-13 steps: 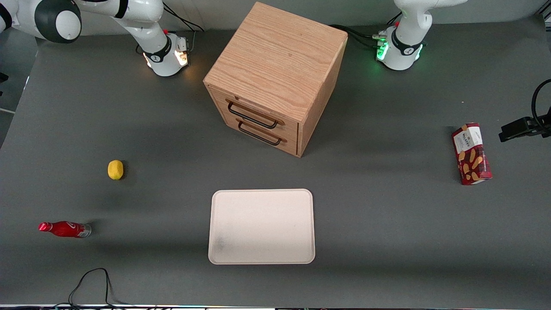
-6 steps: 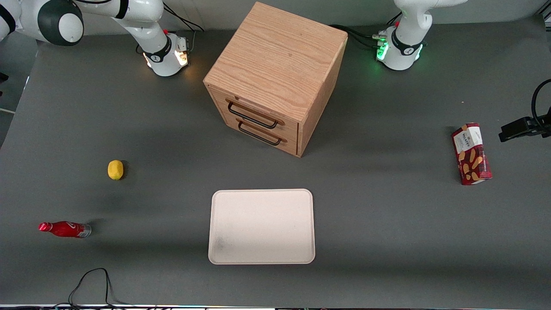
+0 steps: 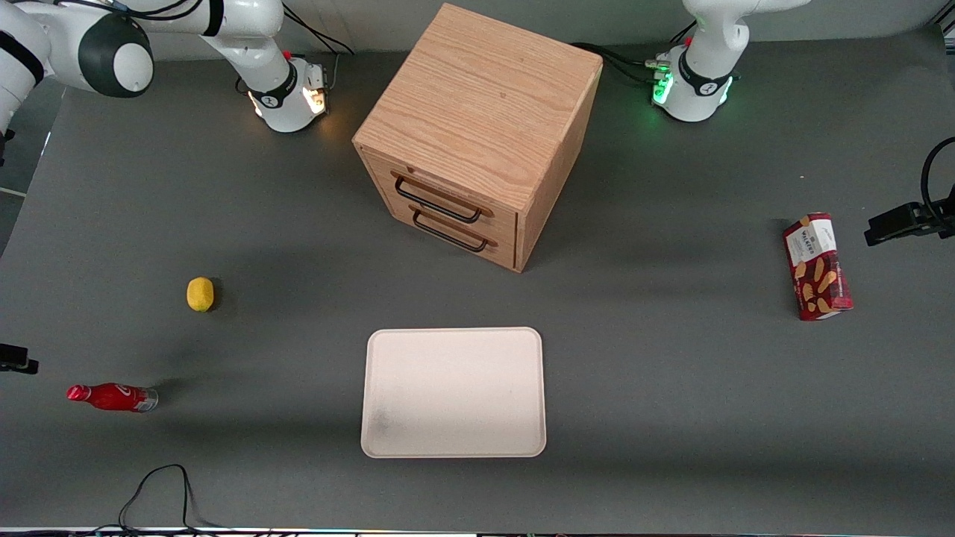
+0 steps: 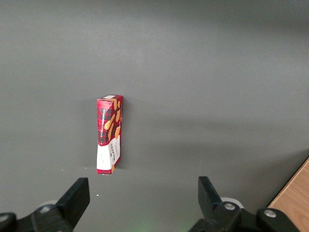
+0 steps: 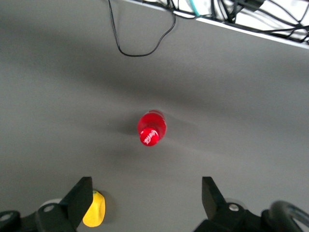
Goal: Place coke bottle on tray
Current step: 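Move the right gripper down over the red Coca-Cola bottle's cap, then close the right gripper on the bottle's neck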
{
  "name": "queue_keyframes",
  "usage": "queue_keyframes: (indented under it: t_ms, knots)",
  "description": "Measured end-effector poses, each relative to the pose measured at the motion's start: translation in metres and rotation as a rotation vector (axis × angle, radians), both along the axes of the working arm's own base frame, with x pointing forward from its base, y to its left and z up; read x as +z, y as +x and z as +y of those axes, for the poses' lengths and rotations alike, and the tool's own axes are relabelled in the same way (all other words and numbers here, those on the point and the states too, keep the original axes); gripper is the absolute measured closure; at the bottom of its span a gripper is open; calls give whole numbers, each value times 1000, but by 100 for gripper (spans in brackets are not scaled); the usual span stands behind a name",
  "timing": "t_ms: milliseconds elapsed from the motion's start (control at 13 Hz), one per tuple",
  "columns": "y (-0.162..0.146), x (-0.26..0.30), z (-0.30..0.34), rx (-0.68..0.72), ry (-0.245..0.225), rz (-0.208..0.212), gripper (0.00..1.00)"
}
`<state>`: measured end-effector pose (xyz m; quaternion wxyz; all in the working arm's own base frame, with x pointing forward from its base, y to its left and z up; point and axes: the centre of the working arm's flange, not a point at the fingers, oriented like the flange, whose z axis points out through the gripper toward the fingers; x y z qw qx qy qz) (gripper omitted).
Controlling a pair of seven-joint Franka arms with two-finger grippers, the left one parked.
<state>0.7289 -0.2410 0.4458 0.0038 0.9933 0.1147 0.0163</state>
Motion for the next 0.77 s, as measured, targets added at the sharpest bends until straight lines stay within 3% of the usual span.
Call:
queue_keyframes:
  t_ms: [769]
  knots:
    - [24, -86, 6, 18, -11, 7, 0]
